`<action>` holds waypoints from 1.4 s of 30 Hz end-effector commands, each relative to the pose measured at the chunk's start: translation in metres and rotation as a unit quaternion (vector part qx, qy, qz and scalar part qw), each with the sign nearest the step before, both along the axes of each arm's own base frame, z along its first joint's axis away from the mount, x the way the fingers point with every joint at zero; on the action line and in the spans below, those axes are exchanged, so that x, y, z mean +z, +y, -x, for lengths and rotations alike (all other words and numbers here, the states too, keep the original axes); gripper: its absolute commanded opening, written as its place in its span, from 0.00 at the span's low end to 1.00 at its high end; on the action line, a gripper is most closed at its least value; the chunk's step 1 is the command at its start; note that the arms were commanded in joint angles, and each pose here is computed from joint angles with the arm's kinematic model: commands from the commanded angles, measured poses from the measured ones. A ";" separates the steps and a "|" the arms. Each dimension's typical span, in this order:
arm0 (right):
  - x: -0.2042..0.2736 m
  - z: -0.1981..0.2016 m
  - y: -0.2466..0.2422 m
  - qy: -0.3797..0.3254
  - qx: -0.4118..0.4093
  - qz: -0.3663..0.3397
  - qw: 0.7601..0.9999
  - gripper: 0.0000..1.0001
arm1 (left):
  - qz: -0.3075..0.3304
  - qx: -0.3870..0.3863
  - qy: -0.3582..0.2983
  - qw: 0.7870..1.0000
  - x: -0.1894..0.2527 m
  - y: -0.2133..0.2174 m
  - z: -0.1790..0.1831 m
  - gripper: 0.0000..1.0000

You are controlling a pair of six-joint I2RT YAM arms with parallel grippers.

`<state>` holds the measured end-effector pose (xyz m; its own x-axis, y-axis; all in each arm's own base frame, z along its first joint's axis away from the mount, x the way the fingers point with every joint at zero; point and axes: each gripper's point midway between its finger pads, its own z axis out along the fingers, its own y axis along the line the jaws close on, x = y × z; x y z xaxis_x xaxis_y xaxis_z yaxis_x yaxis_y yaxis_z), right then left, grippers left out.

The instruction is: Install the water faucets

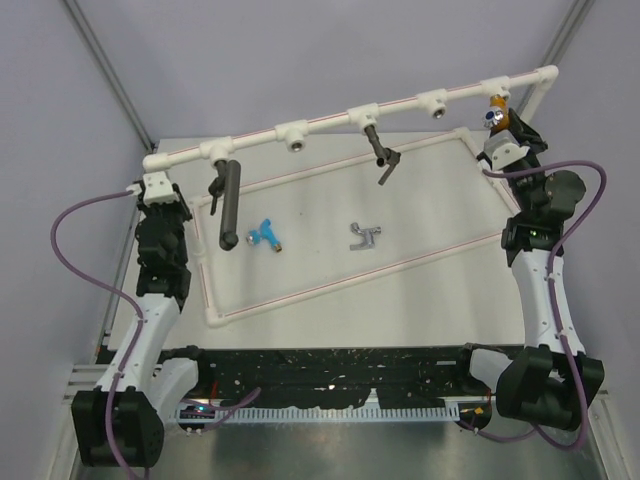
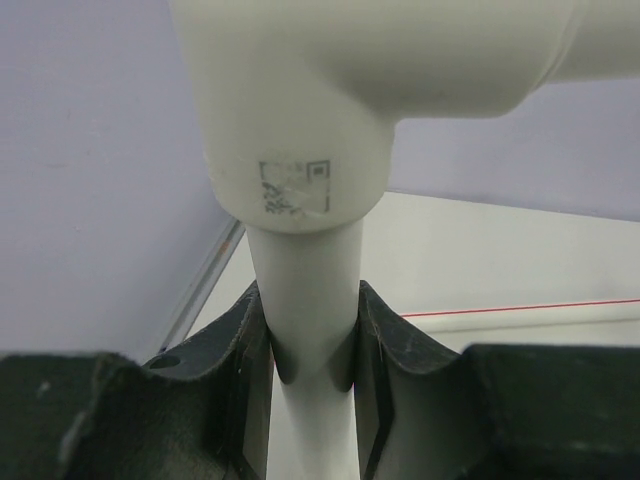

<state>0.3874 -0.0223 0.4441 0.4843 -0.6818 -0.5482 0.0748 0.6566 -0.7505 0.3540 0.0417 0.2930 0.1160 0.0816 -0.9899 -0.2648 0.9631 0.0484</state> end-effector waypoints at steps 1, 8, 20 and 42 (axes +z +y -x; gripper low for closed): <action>0.002 -0.002 -0.006 -0.030 -0.031 0.070 0.997 0.05 | -0.031 0.085 0.026 0.996 0.006 0.056 0.007 0.00; -0.002 -0.009 -0.003 -0.049 -0.032 0.145 0.988 0.05 | -0.016 0.079 0.040 0.996 -0.001 0.071 -0.006 0.00; -0.003 -0.022 -0.015 -0.097 -0.090 0.348 0.928 0.05 | 0.007 0.076 0.007 0.997 0.002 0.087 -0.003 0.00; -0.019 -0.030 0.001 -0.105 -0.091 0.382 0.914 0.05 | 0.001 0.048 -0.006 0.999 -0.003 0.080 -0.008 0.00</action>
